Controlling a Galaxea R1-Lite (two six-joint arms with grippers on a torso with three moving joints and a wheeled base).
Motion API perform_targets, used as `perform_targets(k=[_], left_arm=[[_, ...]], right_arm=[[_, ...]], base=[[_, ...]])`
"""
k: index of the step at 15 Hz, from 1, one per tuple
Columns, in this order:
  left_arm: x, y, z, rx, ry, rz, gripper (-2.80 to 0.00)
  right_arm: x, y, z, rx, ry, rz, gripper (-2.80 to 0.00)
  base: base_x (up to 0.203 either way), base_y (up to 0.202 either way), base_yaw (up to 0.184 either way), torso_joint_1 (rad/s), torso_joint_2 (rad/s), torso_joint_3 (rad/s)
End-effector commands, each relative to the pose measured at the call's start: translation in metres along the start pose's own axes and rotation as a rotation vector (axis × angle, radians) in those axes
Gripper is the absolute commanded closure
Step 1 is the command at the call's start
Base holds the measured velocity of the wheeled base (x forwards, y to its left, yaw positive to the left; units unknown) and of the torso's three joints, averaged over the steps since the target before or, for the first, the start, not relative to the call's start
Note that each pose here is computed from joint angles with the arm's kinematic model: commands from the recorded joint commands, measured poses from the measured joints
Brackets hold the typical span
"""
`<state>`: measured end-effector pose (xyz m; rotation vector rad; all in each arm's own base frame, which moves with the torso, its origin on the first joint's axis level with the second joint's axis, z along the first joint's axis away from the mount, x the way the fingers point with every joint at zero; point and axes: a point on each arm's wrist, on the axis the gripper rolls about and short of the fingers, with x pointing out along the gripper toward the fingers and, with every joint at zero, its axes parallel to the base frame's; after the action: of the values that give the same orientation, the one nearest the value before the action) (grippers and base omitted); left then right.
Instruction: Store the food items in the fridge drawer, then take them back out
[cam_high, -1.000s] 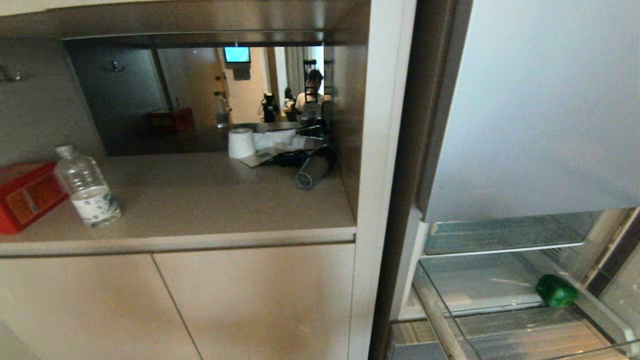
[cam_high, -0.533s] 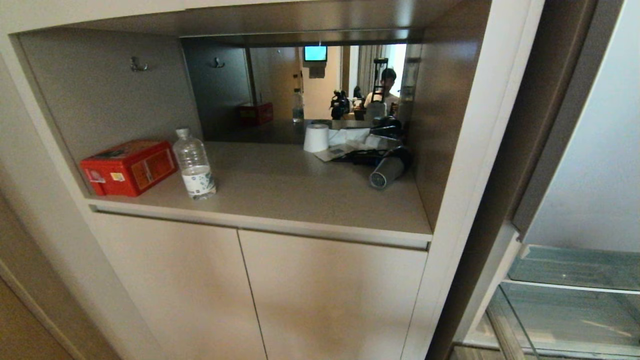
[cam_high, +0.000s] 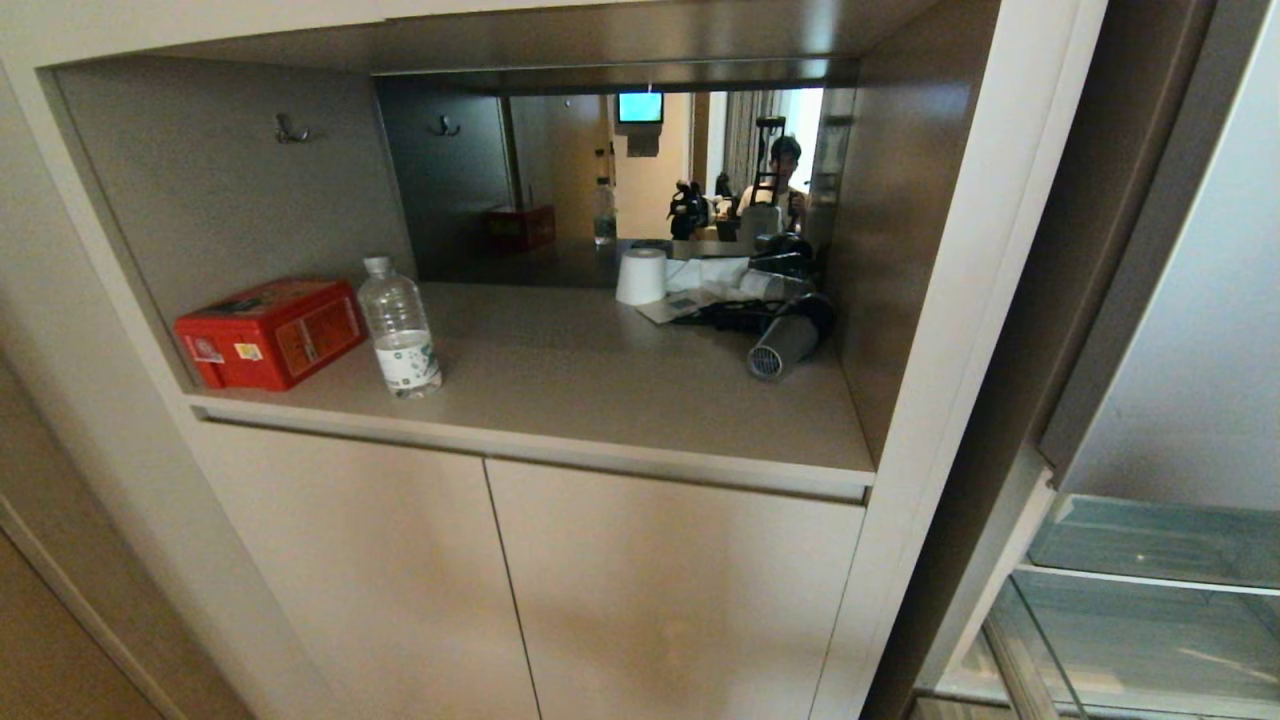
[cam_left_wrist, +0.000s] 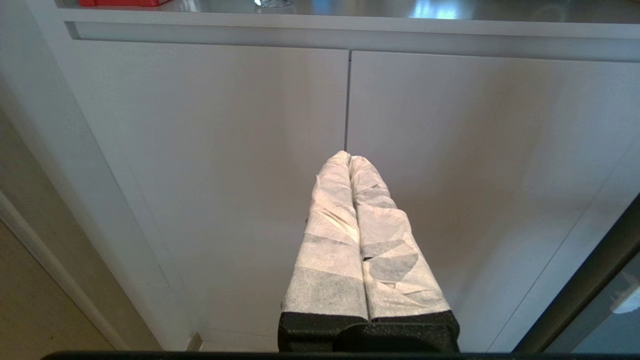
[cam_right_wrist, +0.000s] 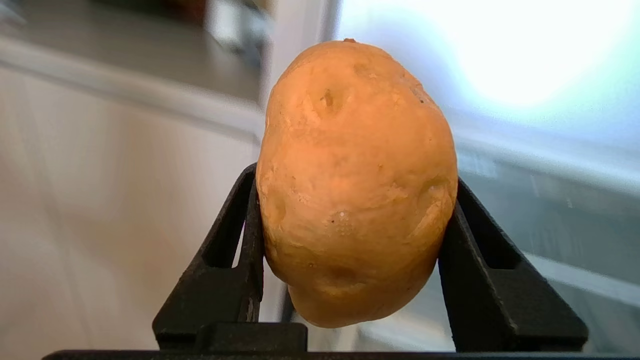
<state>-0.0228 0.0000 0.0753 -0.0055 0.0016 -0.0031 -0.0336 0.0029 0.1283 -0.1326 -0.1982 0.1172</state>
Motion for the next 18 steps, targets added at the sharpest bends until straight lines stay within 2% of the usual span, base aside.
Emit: perform_targets(k=[1,4,7,9,10,11,13,15,18], left_arm=[[0.000,0.000,0.000,-0.001,0.001,0.000,0.00],[0.000,0.000,0.000,-0.001,0.001,0.000,0.00],[0.000,0.000,0.000,-0.001,0.001,0.000,0.00],[0.000,0.000,0.000,-0.001,0.001,0.000,0.00],[0.000,0.000,0.000,0.001,0.001,0.000,0.00],[0.000,0.000,0.000,0.002,0.001,0.000,0.00],[0.000,0.000,0.000,0.002,0.002,-0.001,0.00],[0.000,0.000,0.000,0.002,0.001,-0.001,0.00],[0.000,0.000,0.000,0.002,0.000,-0.001,0.00]], right_arm=[[0.017,-0.005,0.030,0.017,0.045,0.033,0.00],[0.072,-0.015,0.067,0.071,0.176,0.156,0.00],[0.129,-0.016,0.085,0.132,0.233,0.442,0.00],[0.167,-0.007,0.083,0.175,0.297,0.618,0.00],[0.183,0.005,0.081,0.187,0.329,0.706,0.00],[0.199,0.017,0.077,0.190,0.369,0.757,0.00],[0.229,0.044,0.066,0.176,0.428,0.792,0.00],[0.262,0.075,0.049,0.157,0.455,0.768,0.00],[0.316,0.120,0.028,0.165,0.446,0.602,0.00]], base=[[0.000,0.000,0.000,0.000,0.00,0.000],[0.000,0.000,0.000,0.000,0.00,0.000],[0.000,0.000,0.000,0.000,0.00,0.000],[0.000,0.000,0.000,0.000,0.00,0.000],[0.000,0.000,0.000,0.000,0.00,0.000],[0.000,0.000,0.000,0.000,0.00,0.000],[0.000,0.000,0.000,0.000,0.00,0.000],[0.000,0.000,0.000,0.000,0.00,0.000],[0.000,0.000,0.000,0.000,0.00,0.000]])
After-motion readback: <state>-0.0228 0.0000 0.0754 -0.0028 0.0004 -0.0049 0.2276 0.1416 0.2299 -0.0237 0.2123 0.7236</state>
